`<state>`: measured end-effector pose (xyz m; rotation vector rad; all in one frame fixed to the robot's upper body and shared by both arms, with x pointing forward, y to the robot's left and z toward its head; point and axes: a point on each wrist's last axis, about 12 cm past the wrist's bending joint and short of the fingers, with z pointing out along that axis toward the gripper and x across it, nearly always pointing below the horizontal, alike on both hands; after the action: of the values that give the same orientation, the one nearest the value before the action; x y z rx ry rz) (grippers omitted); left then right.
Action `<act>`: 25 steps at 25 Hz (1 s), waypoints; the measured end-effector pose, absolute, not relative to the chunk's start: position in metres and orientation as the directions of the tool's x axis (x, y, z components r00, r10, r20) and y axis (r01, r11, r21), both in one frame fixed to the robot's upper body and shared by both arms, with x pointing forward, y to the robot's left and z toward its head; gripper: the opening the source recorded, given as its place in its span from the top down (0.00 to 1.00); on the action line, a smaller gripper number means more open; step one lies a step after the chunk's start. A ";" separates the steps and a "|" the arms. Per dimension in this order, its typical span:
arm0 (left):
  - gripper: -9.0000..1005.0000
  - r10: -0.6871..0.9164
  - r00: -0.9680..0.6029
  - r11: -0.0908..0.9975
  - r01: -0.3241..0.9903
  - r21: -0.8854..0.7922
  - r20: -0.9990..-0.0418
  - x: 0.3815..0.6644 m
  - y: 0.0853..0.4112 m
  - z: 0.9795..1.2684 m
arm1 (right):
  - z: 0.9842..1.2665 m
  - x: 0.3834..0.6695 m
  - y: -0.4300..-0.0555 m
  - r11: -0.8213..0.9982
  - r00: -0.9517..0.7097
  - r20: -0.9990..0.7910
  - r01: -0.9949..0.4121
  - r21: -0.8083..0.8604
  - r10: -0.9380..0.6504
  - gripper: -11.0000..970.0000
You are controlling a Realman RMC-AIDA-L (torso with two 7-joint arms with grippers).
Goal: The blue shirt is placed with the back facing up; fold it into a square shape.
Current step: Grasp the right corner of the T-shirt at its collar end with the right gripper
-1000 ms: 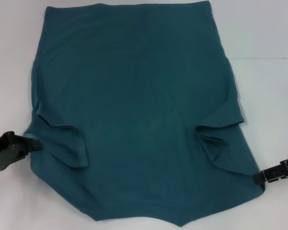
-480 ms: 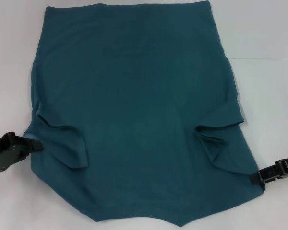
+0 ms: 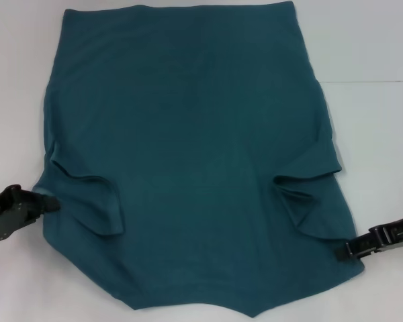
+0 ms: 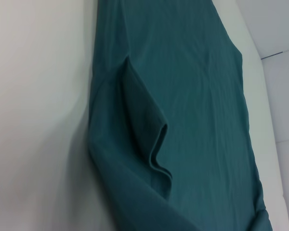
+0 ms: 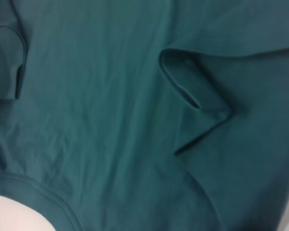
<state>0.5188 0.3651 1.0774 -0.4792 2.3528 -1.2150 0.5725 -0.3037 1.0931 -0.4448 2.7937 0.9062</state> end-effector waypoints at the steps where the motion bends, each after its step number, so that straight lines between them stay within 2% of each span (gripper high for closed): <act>1: 0.98 -0.493 -0.840 0.553 -0.099 -0.828 -0.228 0.519 0.365 1.077 | 1.093 0.573 -0.302 0.769 -0.940 -0.251 -0.333 0.546 -0.229 0.35; 12: 0.98 -0.496 -0.838 0.553 -0.101 -0.827 -0.229 0.519 0.366 1.077 | 1.095 0.575 -0.288 0.744 -0.932 -0.263 -0.358 0.564 -0.249 0.35; 21: 0.98 -0.496 -0.837 0.553 -0.101 -0.827 -0.229 0.519 0.366 1.077 | 1.095 0.574 -0.288 0.738 -0.932 -0.259 -0.359 0.571 -0.253 0.41; 25: 0.98 -0.496 -0.838 0.554 -0.103 -0.826 -0.228 0.518 0.366 1.077 | 1.095 0.574 -0.287 0.738 -0.931 -0.258 -0.363 0.569 -0.260 0.58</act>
<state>0.5182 0.3660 1.0768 -0.4850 2.3521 -1.2101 0.5742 -0.2871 1.0947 -0.5013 2.7761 0.9596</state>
